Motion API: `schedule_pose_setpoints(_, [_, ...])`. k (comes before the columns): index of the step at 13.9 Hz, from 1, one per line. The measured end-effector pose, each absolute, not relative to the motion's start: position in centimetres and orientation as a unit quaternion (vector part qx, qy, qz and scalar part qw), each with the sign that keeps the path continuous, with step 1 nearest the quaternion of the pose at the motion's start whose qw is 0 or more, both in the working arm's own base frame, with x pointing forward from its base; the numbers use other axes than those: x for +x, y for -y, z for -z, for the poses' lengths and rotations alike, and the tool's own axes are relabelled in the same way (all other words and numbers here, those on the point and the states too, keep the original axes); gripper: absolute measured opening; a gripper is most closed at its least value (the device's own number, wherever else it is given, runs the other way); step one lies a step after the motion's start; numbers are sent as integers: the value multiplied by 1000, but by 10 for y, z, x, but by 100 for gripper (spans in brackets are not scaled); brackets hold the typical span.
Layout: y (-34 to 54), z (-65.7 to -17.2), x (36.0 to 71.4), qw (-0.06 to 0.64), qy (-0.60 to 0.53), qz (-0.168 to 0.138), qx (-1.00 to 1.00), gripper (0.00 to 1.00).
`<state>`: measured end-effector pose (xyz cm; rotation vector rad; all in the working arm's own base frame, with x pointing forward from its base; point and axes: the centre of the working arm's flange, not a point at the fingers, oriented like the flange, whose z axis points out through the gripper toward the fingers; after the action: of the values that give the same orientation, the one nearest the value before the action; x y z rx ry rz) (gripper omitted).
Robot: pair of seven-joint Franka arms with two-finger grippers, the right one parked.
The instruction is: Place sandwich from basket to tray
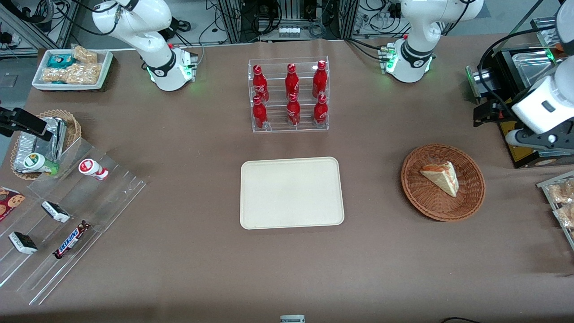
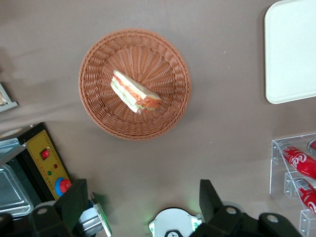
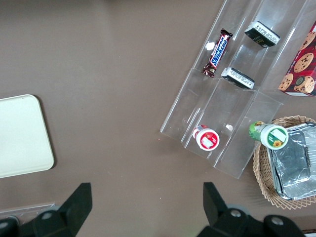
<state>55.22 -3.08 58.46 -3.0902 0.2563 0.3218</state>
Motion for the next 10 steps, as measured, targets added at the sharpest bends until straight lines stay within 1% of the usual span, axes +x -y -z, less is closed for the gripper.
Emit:
schedule_pose_setpoints(4, [24, -515, 553, 13, -75, -104, -992, 100])
schedule_pose_setpoints(6, [22, -477, 550, 23, -53, -92, -994, 100])
schedule_pose_setpoints(10, [19, -407, 536, 35, 5, -56, -998, 100])
